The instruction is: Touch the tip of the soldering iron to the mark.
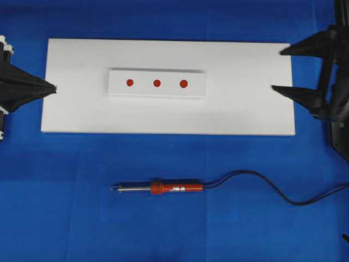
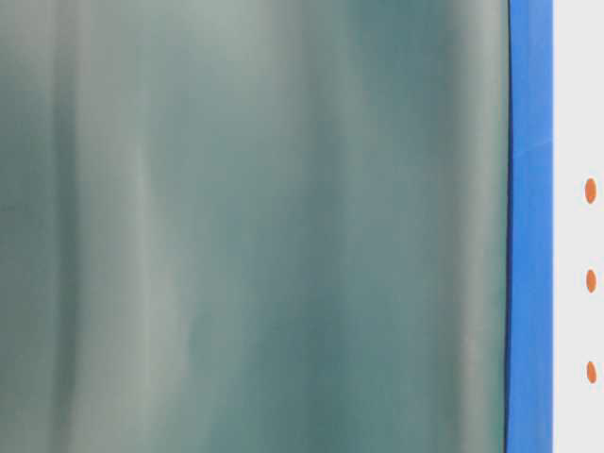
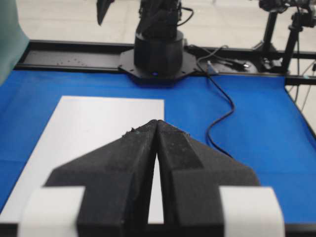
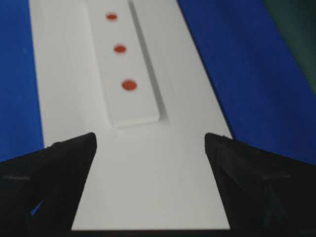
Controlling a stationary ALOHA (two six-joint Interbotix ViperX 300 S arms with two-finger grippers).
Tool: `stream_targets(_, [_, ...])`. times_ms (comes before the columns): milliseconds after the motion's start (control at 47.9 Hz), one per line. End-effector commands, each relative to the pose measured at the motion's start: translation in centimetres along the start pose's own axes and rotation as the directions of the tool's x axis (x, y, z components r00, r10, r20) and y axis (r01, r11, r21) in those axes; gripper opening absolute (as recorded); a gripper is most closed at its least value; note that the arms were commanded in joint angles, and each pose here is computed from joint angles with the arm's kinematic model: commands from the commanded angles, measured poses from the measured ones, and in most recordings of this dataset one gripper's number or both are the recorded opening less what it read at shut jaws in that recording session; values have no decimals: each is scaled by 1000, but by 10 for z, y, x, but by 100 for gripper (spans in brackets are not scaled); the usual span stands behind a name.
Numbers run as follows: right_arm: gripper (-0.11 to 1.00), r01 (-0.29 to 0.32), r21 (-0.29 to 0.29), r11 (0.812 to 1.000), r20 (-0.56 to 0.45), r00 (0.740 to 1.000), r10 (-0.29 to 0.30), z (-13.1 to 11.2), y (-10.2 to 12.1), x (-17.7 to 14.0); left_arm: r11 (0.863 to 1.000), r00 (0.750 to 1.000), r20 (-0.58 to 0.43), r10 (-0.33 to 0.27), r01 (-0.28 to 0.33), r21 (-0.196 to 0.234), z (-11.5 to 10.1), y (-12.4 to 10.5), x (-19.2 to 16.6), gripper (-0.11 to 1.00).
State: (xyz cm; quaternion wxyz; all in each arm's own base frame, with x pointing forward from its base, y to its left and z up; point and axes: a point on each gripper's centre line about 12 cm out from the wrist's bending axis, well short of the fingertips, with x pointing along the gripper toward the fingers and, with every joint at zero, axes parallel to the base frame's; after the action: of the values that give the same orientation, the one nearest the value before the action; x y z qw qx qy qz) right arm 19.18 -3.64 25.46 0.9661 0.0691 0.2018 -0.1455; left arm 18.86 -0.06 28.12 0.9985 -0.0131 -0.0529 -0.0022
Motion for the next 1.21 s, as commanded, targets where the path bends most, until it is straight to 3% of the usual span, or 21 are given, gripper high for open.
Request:
stream_targets(0, [85,-22,12,1000,35,999,22,-6,-1,-8,1000,1000,9,-2,2,-2,3,0,2,0])
stream_targets(292, [81,-107,25,994,99,990,104,-34,2,-17,1000,1000,28,-3,3,-2,5,0,2,0])
stream_targets(1189, [81,-115,24,993,96,989,112,-37,3,-16,1000,1000,28,-3,3,-2,5,0,2,0])
